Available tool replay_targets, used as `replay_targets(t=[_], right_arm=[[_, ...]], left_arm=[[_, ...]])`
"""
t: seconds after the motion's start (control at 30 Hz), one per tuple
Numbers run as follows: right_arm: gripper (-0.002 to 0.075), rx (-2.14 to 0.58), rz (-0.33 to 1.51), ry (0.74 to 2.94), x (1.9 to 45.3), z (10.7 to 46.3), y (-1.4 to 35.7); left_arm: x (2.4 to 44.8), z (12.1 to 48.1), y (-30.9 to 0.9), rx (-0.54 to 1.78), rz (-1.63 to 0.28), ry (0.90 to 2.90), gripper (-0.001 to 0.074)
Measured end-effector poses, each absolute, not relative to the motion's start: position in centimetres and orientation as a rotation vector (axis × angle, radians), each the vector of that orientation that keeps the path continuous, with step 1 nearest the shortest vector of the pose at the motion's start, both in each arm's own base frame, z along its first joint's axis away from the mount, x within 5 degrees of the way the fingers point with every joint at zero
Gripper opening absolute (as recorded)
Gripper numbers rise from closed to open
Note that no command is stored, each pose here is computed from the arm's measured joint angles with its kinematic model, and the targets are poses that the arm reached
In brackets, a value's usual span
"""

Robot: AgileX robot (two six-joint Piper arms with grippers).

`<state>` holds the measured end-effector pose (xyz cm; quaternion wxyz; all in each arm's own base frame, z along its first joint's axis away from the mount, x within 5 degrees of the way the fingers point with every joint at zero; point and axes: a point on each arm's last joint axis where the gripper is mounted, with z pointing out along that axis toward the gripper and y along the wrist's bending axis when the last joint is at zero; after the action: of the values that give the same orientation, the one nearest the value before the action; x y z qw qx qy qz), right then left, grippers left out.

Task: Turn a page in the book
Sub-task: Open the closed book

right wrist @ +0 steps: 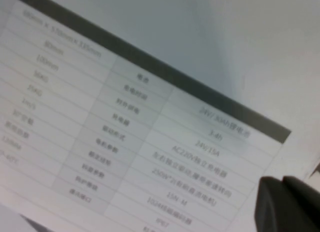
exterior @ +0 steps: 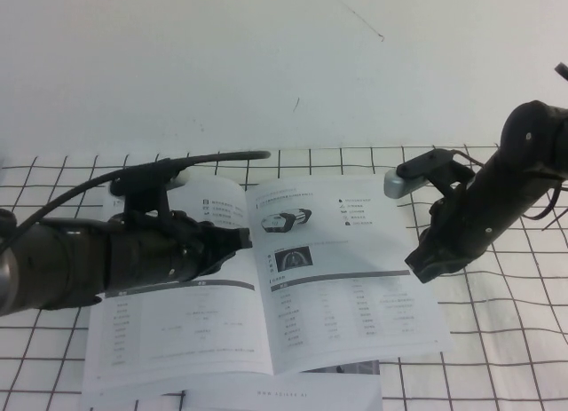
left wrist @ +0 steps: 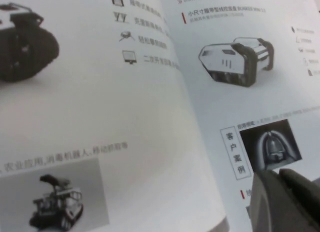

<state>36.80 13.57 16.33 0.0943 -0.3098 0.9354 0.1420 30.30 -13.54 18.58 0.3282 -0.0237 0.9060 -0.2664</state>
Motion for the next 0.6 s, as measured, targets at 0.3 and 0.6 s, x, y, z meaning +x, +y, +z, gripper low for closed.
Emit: replay_targets(t=[0.3,0.6], right_arm=[[0.0,-0.911,0.53,2.899,34.9,14.3,13.5],[0.0,-0.838,0.58,2.901,33.8,13.0,13.4]], left_arm=[[31.3,15.1,-13.8,-0.107,-0.662,2.486,-0.0003],[31.3,13.7,-13.9,-0.083,-0.633,2.536,-0.0003]])
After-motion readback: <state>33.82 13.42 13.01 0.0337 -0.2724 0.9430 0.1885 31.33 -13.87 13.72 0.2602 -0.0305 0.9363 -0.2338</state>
